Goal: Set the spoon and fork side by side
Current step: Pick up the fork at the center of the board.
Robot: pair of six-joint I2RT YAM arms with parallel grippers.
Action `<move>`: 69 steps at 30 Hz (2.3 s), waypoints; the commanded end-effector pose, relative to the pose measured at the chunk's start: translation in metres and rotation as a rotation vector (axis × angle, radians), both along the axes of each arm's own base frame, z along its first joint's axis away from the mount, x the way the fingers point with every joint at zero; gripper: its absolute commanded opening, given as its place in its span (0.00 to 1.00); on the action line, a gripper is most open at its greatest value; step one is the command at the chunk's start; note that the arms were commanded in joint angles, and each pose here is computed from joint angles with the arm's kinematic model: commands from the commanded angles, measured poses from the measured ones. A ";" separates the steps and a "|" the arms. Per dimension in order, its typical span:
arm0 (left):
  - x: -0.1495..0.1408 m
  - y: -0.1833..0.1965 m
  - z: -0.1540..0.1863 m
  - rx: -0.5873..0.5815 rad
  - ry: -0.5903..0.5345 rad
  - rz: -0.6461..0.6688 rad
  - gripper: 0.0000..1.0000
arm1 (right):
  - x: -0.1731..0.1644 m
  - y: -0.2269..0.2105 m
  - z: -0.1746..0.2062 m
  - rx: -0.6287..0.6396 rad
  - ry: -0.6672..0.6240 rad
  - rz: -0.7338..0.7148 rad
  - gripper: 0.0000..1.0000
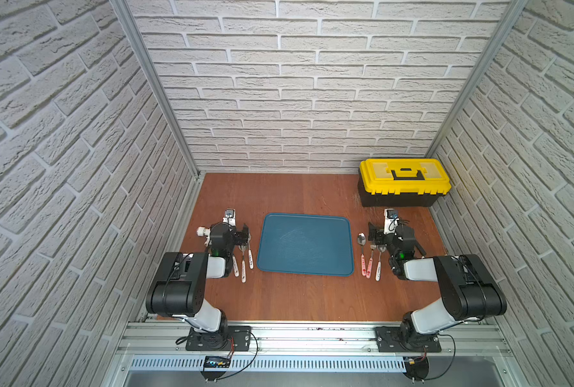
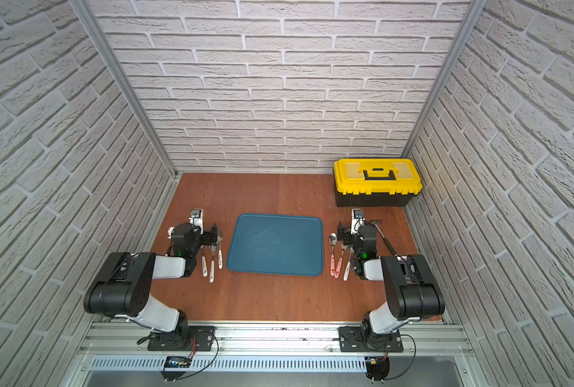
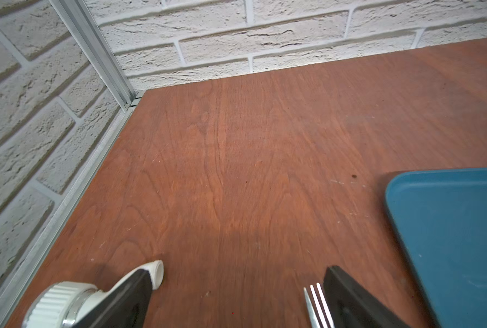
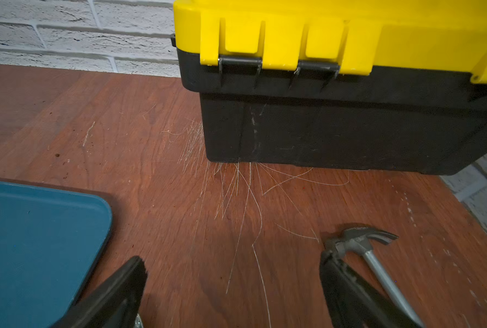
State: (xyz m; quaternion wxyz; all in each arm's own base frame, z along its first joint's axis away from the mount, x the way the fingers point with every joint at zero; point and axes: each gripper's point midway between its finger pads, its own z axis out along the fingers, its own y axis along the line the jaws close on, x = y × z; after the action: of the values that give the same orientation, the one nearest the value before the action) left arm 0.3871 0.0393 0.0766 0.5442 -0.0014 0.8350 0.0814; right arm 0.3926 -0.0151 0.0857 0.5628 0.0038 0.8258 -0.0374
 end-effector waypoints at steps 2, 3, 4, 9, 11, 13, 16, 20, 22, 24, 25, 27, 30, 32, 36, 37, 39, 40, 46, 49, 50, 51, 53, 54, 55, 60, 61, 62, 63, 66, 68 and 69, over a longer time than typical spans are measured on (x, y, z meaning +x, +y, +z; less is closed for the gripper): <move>0.007 0.000 0.011 0.011 -0.037 -0.004 0.98 | 0.004 0.001 0.010 0.008 -0.043 0.002 0.99; 0.007 0.000 0.011 0.013 -0.037 -0.004 0.98 | 0.004 0.001 0.010 0.008 -0.043 0.001 0.99; 0.007 0.000 0.011 0.011 -0.037 -0.005 0.98 | 0.004 0.001 0.010 0.009 -0.043 0.001 0.99; 0.007 0.000 0.011 0.011 -0.038 -0.004 0.98 | 0.004 0.001 0.010 0.009 -0.044 0.001 0.99; 0.007 0.000 0.011 0.012 -0.037 -0.005 0.98 | 0.004 0.001 0.010 0.008 -0.043 0.001 0.99; 0.007 0.000 0.011 0.012 -0.037 -0.004 0.98 | 0.004 0.001 0.010 0.008 -0.045 0.001 0.99; 0.007 0.000 0.011 0.012 -0.037 -0.005 0.98 | 0.003 0.001 0.010 0.008 -0.045 0.000 0.99; 0.007 0.000 0.011 0.012 -0.037 -0.003 0.98 | 0.004 0.001 0.011 0.008 -0.046 0.001 0.99; 0.007 0.000 0.011 0.011 -0.037 -0.004 0.98 | 0.003 0.001 0.010 0.008 -0.044 0.000 0.99; 0.006 0.003 0.015 0.024 -0.053 0.013 0.98 | 0.003 -0.001 0.012 0.004 -0.050 -0.014 0.99; 0.003 0.006 0.021 0.039 -0.065 0.050 0.98 | 0.002 -0.010 0.016 -0.008 -0.060 -0.078 0.99; -0.003 0.013 0.040 0.073 -0.068 0.117 0.98 | -0.001 -0.025 0.031 -0.019 -0.045 -0.177 0.99; -0.010 0.006 0.082 0.174 -0.070 0.165 0.98 | -0.004 -0.027 0.071 -0.005 -0.023 -0.236 0.99; -0.012 -0.002 0.116 0.186 -0.101 0.196 0.98 | -0.009 -0.023 0.096 0.085 -0.023 -0.244 0.99; -0.042 0.008 0.165 -0.143 -0.076 0.376 0.98 | -0.016 -0.032 0.102 0.365 -0.009 -0.411 0.99; -0.044 0.003 0.167 -0.200 -0.042 0.312 0.98 | -0.012 -0.021 0.095 0.412 0.045 -0.350 0.99; -0.054 0.013 0.158 -0.400 -0.047 0.377 0.98 | -0.001 0.007 0.091 0.437 0.131 -0.178 0.99; -0.053 0.011 0.155 -0.503 -0.049 0.332 0.98 | 0.003 0.023 0.091 0.436 0.181 -0.090 0.99; -0.048 -0.013 0.156 -0.547 0.084 0.166 0.63 | 0.006 0.033 0.095 0.511 0.239 -0.084 0.03; -0.049 -0.024 0.154 -0.478 0.218 0.170 0.00 | 0.005 0.042 0.092 0.520 0.329 -0.045 0.03; -0.049 -0.032 0.153 -0.452 0.265 0.144 0.00 | 0.005 0.044 0.090 0.522 0.349 -0.038 0.07; -0.050 -0.037 0.150 -0.427 0.320 0.139 0.00 | 0.005 0.050 0.090 0.526 0.366 -0.006 0.26; -0.056 -0.046 0.142 -0.356 0.420 0.129 0.00 | 0.003 0.051 0.087 0.510 0.405 0.000 0.26; -0.062 -0.043 0.139 -0.281 0.476 0.168 0.00 | 0.000 0.047 0.084 0.491 0.436 -0.027 0.22; -0.068 -0.039 0.134 -0.208 0.534 0.210 0.00 | -0.005 0.042 0.080 0.459 0.479 -0.060 0.16; -0.091 -0.070 0.091 -0.273 0.799 0.180 0.00 | -0.028 0.031 0.069 0.327 0.581 -0.129 0.17; -0.096 -0.081 0.081 -0.315 0.849 0.153 0.10 | -0.031 0.029 0.067 0.319 0.583 -0.137 0.18; -0.101 -0.092 0.073 -0.352 0.901 0.126 0.23 | -0.032 0.029 0.067 0.315 0.583 -0.137 0.18; -0.107 -0.105 0.067 -0.380 0.949 0.085 0.18 | -0.033 0.029 0.067 0.311 0.583 -0.134 0.18; -0.122 -0.112 0.056 -0.391 1.025 0.128 0.20 | -0.033 0.029 0.067 0.303 0.583 -0.130 0.19; -0.127 -0.113 0.052 -0.429 1.045 0.175 0.26 | -0.033 0.029 0.065 0.303 0.584 -0.129 0.19; -0.128 -0.112 0.048 -0.461 1.051 0.204 0.28 | -0.032 0.030 0.064 0.308 0.584 -0.124 0.19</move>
State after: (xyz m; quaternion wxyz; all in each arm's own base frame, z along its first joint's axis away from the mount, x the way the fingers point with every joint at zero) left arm 0.2799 -0.0700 0.1301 0.0763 -0.1115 0.9898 -0.0449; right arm 0.3643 0.0164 0.1476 0.2857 0.1364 0.9465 0.0629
